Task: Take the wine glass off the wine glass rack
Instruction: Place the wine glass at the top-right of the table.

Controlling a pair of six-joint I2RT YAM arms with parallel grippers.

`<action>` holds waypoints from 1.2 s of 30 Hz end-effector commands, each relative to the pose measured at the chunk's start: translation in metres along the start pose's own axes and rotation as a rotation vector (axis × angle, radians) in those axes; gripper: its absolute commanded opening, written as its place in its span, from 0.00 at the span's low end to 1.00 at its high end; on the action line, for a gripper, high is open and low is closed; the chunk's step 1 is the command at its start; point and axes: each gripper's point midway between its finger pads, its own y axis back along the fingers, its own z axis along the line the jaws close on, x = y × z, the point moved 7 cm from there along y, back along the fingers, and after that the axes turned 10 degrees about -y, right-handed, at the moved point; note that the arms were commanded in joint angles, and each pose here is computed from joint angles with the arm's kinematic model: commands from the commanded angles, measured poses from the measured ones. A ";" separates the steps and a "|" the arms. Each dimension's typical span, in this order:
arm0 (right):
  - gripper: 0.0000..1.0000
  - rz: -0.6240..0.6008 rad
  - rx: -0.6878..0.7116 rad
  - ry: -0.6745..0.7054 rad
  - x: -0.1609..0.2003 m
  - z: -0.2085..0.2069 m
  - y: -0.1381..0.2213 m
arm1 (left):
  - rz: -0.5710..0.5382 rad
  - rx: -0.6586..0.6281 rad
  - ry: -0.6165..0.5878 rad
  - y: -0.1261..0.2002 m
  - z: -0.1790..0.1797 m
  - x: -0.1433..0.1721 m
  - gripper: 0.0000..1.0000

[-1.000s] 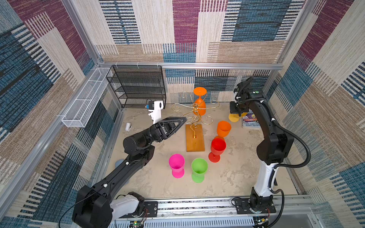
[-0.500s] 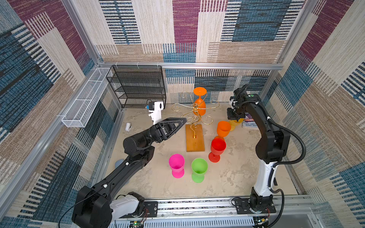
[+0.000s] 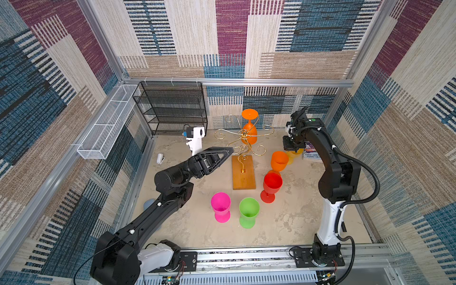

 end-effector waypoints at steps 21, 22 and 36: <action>0.30 -0.215 -0.014 -0.010 -0.026 0.007 0.061 | 0.011 0.018 -0.030 0.002 -0.004 0.003 0.48; 0.30 -0.235 -0.027 -0.009 -0.026 0.008 0.070 | 0.010 0.018 -0.030 0.002 -0.003 0.002 0.48; 0.33 -0.704 -0.374 0.019 0.016 0.027 0.212 | 0.022 -0.016 -0.014 -0.010 0.015 -0.007 0.48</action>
